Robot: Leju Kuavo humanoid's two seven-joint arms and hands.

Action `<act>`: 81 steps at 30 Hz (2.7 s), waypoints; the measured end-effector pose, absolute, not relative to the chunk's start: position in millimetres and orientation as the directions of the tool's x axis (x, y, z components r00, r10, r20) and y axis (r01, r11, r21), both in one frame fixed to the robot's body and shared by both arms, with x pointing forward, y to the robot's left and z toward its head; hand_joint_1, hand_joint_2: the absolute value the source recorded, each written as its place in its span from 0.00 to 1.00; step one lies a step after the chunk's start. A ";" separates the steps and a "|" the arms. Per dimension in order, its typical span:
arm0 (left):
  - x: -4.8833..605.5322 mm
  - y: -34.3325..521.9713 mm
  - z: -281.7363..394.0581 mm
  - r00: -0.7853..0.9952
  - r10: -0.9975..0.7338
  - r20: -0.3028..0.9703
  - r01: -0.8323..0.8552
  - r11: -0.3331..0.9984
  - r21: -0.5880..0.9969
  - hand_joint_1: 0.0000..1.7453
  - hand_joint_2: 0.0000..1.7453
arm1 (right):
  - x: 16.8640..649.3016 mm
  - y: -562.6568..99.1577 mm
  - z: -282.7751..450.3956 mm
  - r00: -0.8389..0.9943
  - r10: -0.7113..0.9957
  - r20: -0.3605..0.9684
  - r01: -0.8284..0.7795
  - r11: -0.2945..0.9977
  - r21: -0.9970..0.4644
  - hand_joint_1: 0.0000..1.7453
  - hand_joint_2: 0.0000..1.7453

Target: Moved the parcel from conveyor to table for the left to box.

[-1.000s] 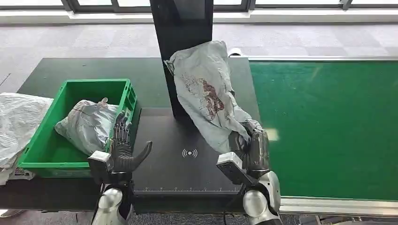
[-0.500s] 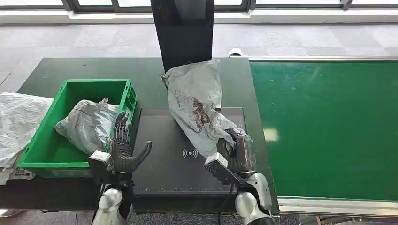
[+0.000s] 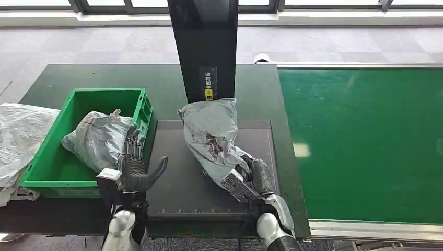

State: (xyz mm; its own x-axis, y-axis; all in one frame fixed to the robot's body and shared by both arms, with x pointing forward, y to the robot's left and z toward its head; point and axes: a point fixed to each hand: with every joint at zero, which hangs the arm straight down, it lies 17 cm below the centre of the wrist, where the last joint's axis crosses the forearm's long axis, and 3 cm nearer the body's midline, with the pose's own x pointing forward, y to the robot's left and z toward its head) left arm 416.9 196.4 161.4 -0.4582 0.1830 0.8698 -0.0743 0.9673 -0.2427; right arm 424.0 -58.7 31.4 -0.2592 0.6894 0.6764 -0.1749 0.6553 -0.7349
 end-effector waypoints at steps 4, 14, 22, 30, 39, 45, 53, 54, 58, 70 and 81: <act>417.2 197.5 161.6 -0.459 0.162 0.874 -0.088 0.970 -0.226 0.00 1.00 | 420.9 -52.8 19.3 -0.253 0.683 0.685 -0.223 0.648 -0.728 0.00 1.00; 417.1 197.9 163.5 -0.463 0.161 0.872 -0.088 0.970 -0.226 0.00 1.00 | 421.8 -48.6 15.1 -0.259 0.679 0.687 -0.249 0.640 -0.727 0.00 1.00; 417.2 197.8 163.1 -0.462 0.161 0.872 -0.089 0.970 -0.226 0.00 1.00 | 410.8 -36.5 30.7 -0.360 0.606 0.710 -0.244 0.673 -0.698 0.00 1.00; 417.5 195.4 160.0 -0.455 0.146 0.879 -0.089 0.974 -0.208 0.00 1.00 | 407.5 -71.9 116.9 -0.510 0.581 0.634 0.115 0.777 -0.619 0.00 1.00; 418.7 157.7 172.7 -0.476 0.091 0.875 0.000 0.995 -0.103 0.00 1.00 | 383.1 -150.1 234.3 -0.578 0.569 0.585 0.456 0.820 -0.346 0.00 1.00; 415.7 101.6 184.5 -0.504 0.066 0.861 0.132 0.991 0.001 0.00 1.00 | 364.1 -177.1 278.1 -0.612 0.573 0.545 0.536 0.808 -0.247 0.00 1.00; 420.2 56.4 189.4 -0.530 0.015 0.848 0.217 0.969 0.118 0.00 1.00 | 351.0 -189.9 301.9 -0.631 0.581 0.514 0.573 0.796 -0.197 0.00 1.00; 424.6 49.5 186.4 -0.525 -0.016 0.851 0.219 0.963 0.154 0.00 1.00 | 350.3 -189.8 303.7 -0.635 0.578 0.513 0.572 0.798 -0.191 0.00 1.00; 449.8 27.7 155.7 -0.448 -0.166 0.878 0.220 0.932 0.288 0.00 1.00 | 347.4 -184.3 310.7 -0.657 0.561 0.504 0.559 0.811 -0.174 0.00 1.00; 470.3 24.8 81.2 -0.286 -0.415 0.864 0.219 0.849 0.480 0.00 1.00 | 344.5 -181.1 316.5 -0.673 0.547 0.498 0.549 0.820 -0.158 0.00 1.00; 472.0 35.8 49.4 -0.211 -0.526 0.824 0.241 0.789 0.566 0.35 1.00 | 344.7 -182.3 316.7 -0.675 0.540 0.502 0.546 0.824 -0.151 0.00 1.00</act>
State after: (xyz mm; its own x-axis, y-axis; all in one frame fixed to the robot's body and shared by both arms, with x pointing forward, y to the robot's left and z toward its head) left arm 472.0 35.8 49.4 -0.2111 -0.5262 0.8237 0.2408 0.7888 0.5656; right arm 344.7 -182.3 316.7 -0.6754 0.5399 0.5024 0.5463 0.8239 -0.1510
